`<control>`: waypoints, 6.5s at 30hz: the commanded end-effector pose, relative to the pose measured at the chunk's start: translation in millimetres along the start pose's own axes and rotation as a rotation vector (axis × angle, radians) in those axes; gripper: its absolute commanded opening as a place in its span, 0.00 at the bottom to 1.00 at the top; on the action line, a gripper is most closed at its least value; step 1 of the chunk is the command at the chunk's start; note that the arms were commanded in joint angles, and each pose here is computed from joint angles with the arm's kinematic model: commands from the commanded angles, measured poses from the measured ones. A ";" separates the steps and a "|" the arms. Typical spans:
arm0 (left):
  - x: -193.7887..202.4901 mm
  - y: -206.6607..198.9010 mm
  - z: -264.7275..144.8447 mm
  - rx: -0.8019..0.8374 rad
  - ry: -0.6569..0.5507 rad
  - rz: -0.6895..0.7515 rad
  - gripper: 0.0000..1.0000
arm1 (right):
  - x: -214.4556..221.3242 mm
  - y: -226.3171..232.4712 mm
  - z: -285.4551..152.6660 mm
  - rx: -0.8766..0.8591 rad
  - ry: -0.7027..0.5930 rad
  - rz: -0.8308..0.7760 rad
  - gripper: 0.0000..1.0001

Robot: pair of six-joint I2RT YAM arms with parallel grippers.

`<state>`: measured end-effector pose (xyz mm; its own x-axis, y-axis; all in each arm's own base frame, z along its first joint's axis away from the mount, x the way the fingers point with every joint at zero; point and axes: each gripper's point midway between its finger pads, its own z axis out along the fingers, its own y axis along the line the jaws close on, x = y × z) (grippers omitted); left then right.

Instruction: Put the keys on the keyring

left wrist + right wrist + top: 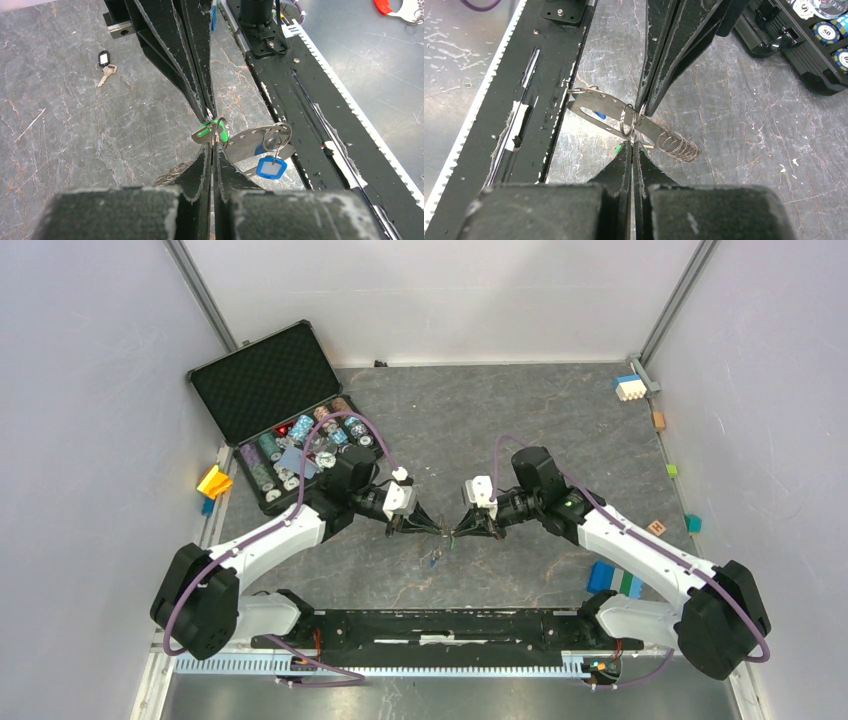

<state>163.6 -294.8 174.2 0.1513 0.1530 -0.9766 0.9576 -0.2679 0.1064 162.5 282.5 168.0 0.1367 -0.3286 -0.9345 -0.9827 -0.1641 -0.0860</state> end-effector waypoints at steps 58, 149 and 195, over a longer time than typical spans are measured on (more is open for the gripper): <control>-8.3 -3.5 -1.7 0.043 -0.019 0.123 0.02 | -22.3 -21.1 -4.5 0.072 0.039 -0.095 0.00; -14.2 5.1 -2.9 -0.018 -0.024 0.089 0.02 | 7.9 -3.1 20.7 -0.013 0.055 0.058 0.00; -22.7 2.6 -2.4 -0.006 -0.096 0.043 0.02 | -1.1 -1.3 11.3 0.034 0.023 -0.022 0.00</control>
<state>166.4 -297.1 185.1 0.1455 0.0919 -0.9851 0.9610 -0.2499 0.1186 162.5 290.9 147.6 0.0982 -0.3967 -0.9127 -0.9905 -0.1279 -0.0510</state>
